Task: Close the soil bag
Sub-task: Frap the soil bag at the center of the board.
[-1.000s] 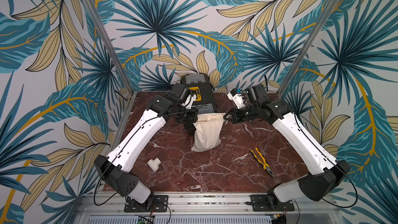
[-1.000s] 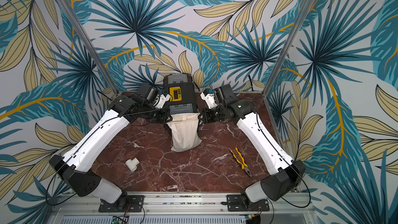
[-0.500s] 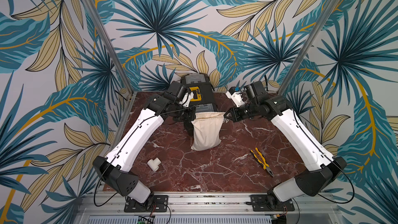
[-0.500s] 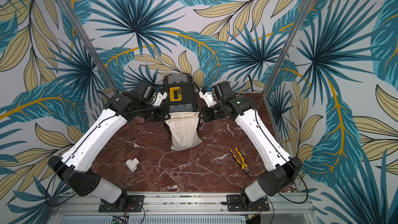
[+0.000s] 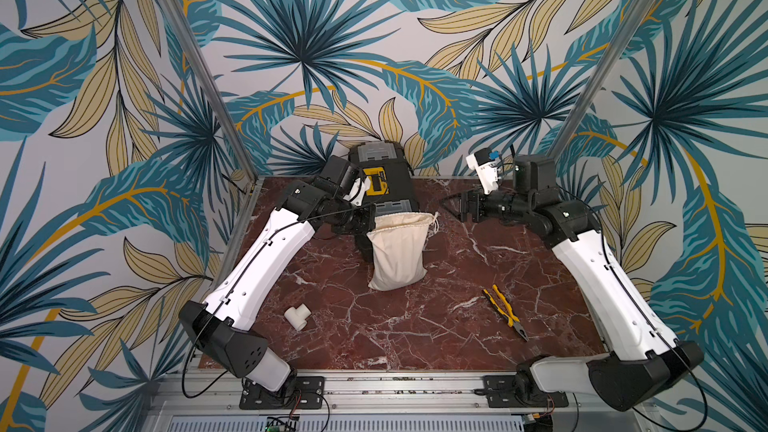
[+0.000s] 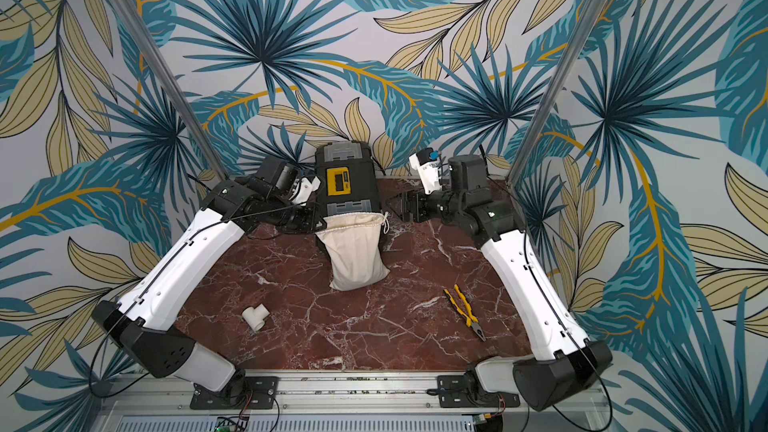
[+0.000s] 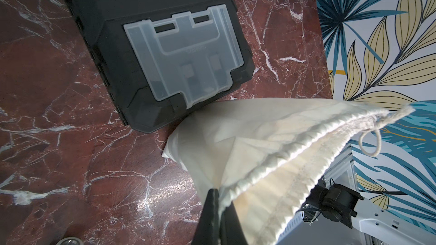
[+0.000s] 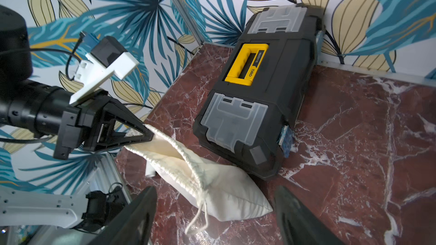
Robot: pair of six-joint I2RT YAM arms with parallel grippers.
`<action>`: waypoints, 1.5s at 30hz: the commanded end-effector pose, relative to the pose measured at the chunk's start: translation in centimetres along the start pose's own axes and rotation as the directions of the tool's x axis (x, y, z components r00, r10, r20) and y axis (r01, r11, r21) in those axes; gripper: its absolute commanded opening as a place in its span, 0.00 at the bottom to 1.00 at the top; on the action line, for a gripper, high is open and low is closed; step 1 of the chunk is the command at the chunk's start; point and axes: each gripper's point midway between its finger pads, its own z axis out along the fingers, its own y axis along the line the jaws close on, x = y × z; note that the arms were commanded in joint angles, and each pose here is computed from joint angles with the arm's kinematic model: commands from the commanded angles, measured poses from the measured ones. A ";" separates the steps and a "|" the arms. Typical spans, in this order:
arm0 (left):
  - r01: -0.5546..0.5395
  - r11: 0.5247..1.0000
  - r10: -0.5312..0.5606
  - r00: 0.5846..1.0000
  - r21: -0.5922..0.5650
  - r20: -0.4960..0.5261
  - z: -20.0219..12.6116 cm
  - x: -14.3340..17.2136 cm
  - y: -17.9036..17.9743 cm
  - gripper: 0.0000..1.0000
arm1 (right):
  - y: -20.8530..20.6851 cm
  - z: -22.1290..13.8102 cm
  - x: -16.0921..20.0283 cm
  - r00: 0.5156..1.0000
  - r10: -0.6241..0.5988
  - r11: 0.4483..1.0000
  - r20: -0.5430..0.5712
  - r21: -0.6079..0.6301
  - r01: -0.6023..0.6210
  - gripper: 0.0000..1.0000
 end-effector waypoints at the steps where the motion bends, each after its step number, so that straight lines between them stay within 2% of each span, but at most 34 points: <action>1: -0.002 1.000 0.001 1.000 0.029 0.025 -0.8 -0.6 -0.6 0.00 | -0.2 -1.0 0.7 0.996 -0.043 0.999 0.083 -0.027 0.045 0.86; 4: -0.002 0.999 0.001 1.000 0.038 0.026 -0.8 -0.7 -0.8 0.00 | 0.6 -0.7 3.1 0.999 -0.049 0.993 0.018 -0.109 0.050 0.86; 7: 0.000 0.999 -0.001 1.000 0.046 0.026 -0.8 -0.8 -0.9 0.00 | 1.7 0.1 5.8 0.996 -0.011 0.972 -0.087 -0.233 -0.010 0.85; 16: -0.007 0.999 0.006 1.000 0.038 0.020 -1.0 -0.3 -0.7 0.00 | 2.7 1.6 6.8 0.999 0.000 0.921 -0.052 -0.390 -0.020 0.84; 27: -0.005 0.999 0.005 1.000 0.046 0.012 -1.1 -0.1 -0.9 0.00 | 2.4 2.8 7.8 0.997 -0.004 0.899 -0.082 -0.437 -0.033 0.83; 36: -0.007 0.999 0.006 1.000 0.047 0.012 -1.2 0.0 -0.9 0.00 | 2.4 3.3 7.3 0.998 0.005 0.887 -0.067 -0.460 -0.035 0.82; 45: -0.007 0.999 0.006 1.000 0.048 0.011 -1.2 -0.1 -0.9 0.00 | 2.6 3.4 7.1 0.998 0.014 0.875 -0.069 -0.482 -0.045 0.77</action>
